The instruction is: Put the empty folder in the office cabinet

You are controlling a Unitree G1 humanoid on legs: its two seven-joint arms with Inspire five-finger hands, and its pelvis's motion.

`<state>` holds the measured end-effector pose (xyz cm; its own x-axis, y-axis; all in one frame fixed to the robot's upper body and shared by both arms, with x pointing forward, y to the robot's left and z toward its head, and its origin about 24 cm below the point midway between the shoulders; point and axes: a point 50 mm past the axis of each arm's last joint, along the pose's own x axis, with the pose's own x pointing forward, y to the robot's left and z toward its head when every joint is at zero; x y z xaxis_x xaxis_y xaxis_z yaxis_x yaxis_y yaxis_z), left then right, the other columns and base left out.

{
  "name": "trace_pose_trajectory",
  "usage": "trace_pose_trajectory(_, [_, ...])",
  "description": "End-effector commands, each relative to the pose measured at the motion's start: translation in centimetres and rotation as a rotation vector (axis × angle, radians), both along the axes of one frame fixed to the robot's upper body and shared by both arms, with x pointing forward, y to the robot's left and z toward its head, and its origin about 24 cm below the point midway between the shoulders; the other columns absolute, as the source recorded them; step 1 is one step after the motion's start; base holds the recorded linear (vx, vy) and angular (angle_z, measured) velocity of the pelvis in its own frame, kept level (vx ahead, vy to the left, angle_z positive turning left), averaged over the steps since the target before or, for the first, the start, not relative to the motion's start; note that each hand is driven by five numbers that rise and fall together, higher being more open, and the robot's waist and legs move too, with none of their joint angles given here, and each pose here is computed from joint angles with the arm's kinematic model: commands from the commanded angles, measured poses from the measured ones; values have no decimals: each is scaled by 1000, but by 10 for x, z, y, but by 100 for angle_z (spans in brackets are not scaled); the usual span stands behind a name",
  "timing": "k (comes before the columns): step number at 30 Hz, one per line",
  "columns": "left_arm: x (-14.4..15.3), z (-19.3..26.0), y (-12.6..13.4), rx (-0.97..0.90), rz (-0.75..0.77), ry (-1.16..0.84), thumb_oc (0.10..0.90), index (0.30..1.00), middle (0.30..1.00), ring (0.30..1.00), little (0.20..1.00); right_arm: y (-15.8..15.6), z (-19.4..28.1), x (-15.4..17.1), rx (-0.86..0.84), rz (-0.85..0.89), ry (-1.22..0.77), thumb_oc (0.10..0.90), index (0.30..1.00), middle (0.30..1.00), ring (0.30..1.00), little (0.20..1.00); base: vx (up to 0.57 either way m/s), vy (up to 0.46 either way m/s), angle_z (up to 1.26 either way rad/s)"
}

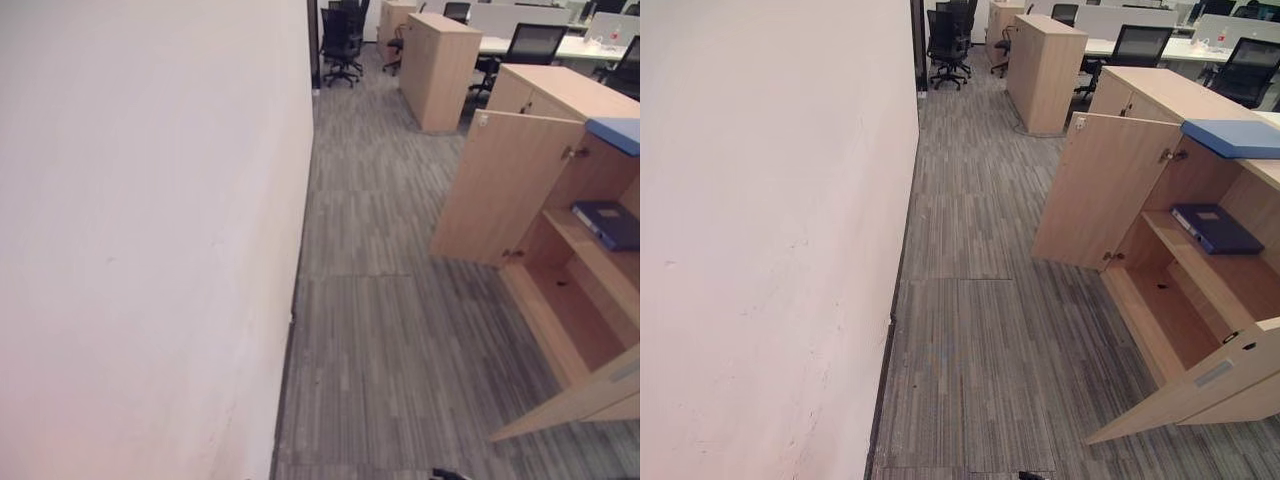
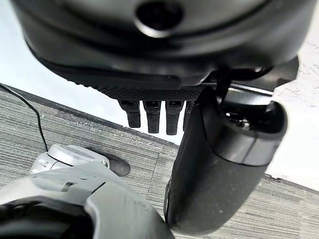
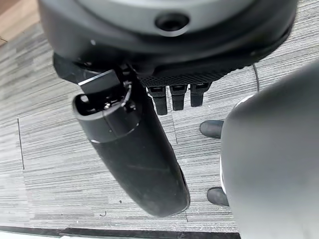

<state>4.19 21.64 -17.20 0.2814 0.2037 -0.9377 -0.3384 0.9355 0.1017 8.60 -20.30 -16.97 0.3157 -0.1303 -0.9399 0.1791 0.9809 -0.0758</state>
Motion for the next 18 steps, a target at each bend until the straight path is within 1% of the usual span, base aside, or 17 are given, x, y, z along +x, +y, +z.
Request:
trace_pose_trajectory(1, [-17, -4, -11, -23, -76, 88, 800, 900, 900, 900, 900, -14, 7, 23, -29, 18, -36, 800, 900, 900, 900, 900, -40, 73, -3])
trace_pose_trajectory(6, [-20, -5, -14, -38, -109, 100, 800, 900, 900, 900, 900, -25, 9, 24, -63, 53, -24, 800, 900, 900, 900, 900, -61, 60, -2])
trace_pose_trajectory(7, [-20, -5, -16, -40, -137, 105, 800, 900, 900, 900, 900, -30, 13, 32, -82, 56, -40, 800, 900, 900, 900, 900, -123, 58, 0])
trace_pose_trajectory(10, [-21, -5, -13, -34, -168, 115, 800, 900, 900, 900, 900, -30, 15, 40, -88, 64, -58, 800, 900, 900, 900, 900, -121, 49, -17])
trace_pose_trajectory(12, [-24, -5, -12, -35, -165, 126, 800, 900, 900, 900, 900, -29, 16, 43, -90, 68, -64, 800, 900, 900, 900, 900, -39, -16, -28])
trace_pose_trajectory(15, [-27, -4, -6, -27, -130, 126, 800, 900, 900, 900, 900, -26, 15, 44, -61, 35, -69, 800, 900, 900, 900, 900, 18, -101, -70])
trace_pose_trajectory(17, [-26, -4, -3, -20, -122, 124, 800, 900, 900, 900, 900, -26, 14, 40, -57, 23, -56, 800, 900, 900, 900, 900, 94, -88, -41])
trace_pose_trajectory(18, [-27, -3, 0, -14, -86, 122, 800, 900, 900, 900, 900, -26, 12, 33, -38, -10, -37, 800, 900, 900, 900, 900, 68, -71, -19])
